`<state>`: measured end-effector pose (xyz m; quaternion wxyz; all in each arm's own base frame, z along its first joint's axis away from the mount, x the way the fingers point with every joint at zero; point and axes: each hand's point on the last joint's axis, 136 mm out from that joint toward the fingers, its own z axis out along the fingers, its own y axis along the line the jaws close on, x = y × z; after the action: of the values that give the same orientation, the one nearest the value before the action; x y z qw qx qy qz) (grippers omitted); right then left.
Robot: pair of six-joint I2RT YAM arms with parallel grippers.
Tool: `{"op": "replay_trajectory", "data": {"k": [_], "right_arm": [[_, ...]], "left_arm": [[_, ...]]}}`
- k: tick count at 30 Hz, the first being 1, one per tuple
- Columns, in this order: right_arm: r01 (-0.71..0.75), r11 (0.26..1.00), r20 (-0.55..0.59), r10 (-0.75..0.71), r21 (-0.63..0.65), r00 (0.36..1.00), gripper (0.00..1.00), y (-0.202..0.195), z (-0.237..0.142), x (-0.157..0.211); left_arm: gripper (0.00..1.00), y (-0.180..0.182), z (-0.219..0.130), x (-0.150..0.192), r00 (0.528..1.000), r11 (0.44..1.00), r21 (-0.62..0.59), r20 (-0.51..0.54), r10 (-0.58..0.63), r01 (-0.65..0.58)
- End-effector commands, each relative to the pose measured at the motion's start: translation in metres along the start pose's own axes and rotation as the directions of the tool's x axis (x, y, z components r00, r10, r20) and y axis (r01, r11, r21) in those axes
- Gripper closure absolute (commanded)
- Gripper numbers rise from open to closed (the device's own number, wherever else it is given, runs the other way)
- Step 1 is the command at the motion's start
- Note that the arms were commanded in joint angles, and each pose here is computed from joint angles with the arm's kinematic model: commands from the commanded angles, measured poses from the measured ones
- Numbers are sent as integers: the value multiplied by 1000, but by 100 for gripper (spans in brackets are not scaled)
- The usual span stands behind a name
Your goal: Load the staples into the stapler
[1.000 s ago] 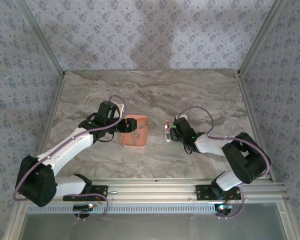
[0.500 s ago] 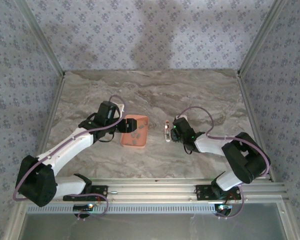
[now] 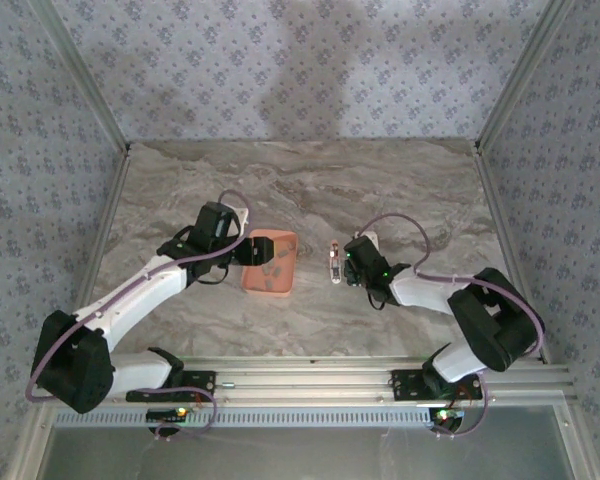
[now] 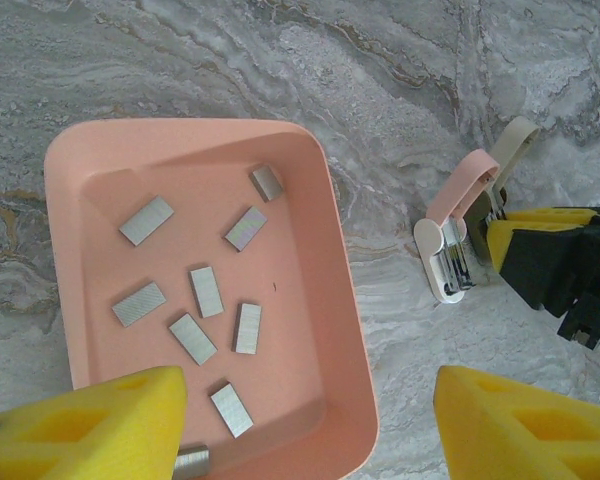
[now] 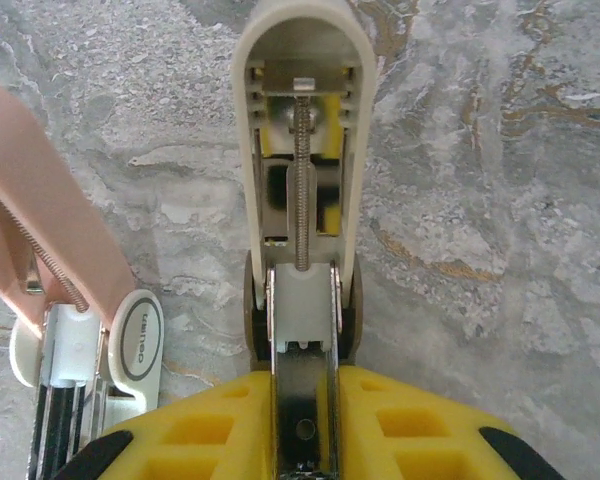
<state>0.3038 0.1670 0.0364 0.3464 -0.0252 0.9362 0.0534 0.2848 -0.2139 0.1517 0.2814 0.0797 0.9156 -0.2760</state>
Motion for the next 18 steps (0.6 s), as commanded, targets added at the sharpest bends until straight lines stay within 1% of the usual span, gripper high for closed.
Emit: {"op": "replay_trajectory", "data": {"k": [1,4,11,18], "right_arm": [[-40,998,1,40,52,999,78,-12,-6,7],[-38,999,5,38,22,999,74,-6,-7,6],[-33,999,34,34,-23,999,59,2,-17,-6],[-59,996,48,62,-59,997,53,-3,-37,-17]], "left_arm": [[34,1,3,2,1000,1000,8,-6,-3,4],[34,1,3,3,1000,1000,11,-8,-3,3],[34,1,3,3,1000,1000,12,-7,-4,4],[34,1,4,5,1000,1000,15,-12,-3,3]]}}
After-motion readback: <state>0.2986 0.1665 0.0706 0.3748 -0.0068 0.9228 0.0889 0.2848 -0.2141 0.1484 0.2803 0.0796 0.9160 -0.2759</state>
